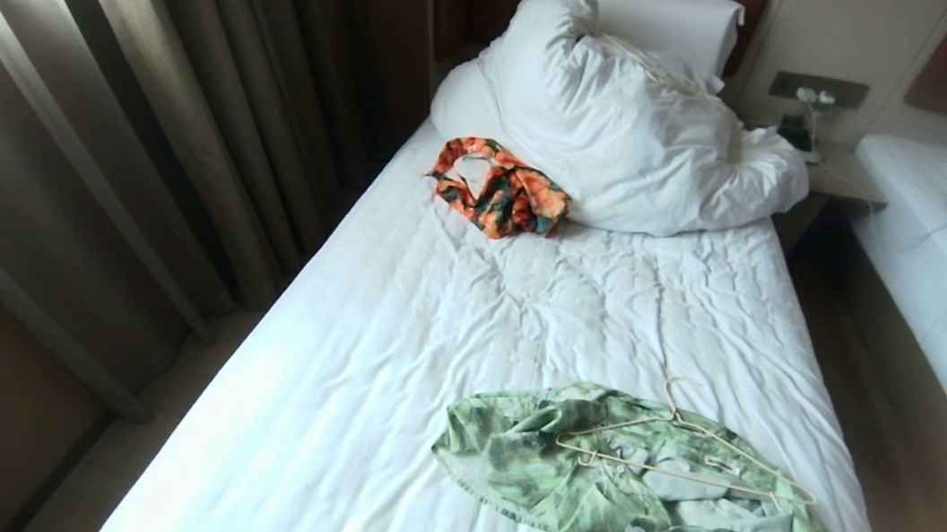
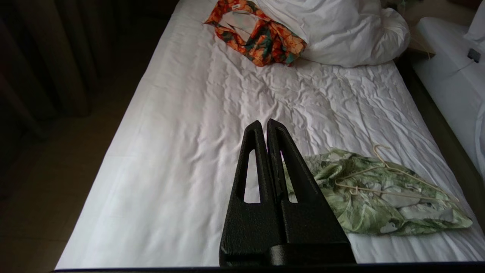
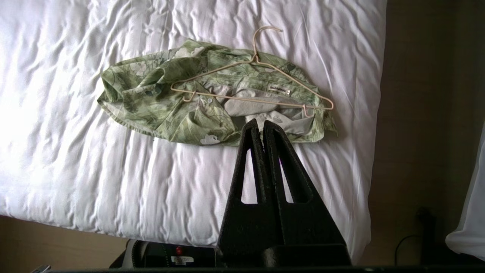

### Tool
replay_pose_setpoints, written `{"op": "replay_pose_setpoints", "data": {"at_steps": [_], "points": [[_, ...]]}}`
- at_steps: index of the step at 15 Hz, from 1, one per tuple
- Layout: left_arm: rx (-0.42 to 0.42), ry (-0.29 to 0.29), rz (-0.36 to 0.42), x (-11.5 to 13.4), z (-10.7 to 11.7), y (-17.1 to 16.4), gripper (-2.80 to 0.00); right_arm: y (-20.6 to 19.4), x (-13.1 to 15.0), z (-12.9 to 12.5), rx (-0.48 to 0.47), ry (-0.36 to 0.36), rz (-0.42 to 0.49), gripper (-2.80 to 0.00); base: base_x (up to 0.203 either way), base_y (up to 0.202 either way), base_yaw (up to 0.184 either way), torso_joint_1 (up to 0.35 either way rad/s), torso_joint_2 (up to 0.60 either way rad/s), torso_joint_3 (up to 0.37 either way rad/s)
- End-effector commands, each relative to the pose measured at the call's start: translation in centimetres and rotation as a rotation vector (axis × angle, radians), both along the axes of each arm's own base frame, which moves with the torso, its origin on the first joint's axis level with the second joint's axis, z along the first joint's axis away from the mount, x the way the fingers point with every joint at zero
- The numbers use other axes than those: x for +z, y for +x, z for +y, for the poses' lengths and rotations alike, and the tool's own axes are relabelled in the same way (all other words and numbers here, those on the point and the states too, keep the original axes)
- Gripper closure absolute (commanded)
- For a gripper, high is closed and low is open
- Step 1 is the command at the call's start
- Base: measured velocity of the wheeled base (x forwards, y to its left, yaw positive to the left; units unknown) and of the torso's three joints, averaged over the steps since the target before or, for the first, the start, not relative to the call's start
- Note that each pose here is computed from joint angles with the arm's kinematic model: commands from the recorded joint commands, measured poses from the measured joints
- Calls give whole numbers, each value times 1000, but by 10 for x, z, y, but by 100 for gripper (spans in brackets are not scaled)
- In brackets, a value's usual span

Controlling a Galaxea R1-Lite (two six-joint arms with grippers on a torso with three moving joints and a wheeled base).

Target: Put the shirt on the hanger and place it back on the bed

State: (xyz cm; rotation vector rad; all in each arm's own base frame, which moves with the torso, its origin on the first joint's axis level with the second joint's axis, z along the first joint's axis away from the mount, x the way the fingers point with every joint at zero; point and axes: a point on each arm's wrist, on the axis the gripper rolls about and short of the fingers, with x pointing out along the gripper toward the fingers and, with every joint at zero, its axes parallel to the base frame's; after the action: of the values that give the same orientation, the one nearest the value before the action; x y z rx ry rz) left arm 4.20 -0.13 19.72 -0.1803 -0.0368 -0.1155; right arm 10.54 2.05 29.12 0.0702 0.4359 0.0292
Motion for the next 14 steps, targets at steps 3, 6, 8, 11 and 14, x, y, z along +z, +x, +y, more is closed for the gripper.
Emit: {"op": "replay_pose_setpoints", "data": {"at_steps": [3,6,8,11,14], "points": [[-49,6,-44,-15,-4,-46,0,-104,-2,-24,-19,78,-163,0,0,0,0,0,0,0],[-131,9,-58,-27,-4,-63,0,-137,-17,-31,-46,92,-178,0,0,0,0,0,0,0],[-146,12,-51,-32,-4,-68,0,-151,-32,-32,-66,97,-191,0,0,0,0,0,0,0],[-131,25,-120,-38,-4,-81,0,-169,-61,-29,-111,104,-216,0,0,0,0,0,0,0],[-106,104,-192,-59,-4,-90,0,-186,-83,-25,-103,124,-338,0,0,0,0,0,0,0]]}}
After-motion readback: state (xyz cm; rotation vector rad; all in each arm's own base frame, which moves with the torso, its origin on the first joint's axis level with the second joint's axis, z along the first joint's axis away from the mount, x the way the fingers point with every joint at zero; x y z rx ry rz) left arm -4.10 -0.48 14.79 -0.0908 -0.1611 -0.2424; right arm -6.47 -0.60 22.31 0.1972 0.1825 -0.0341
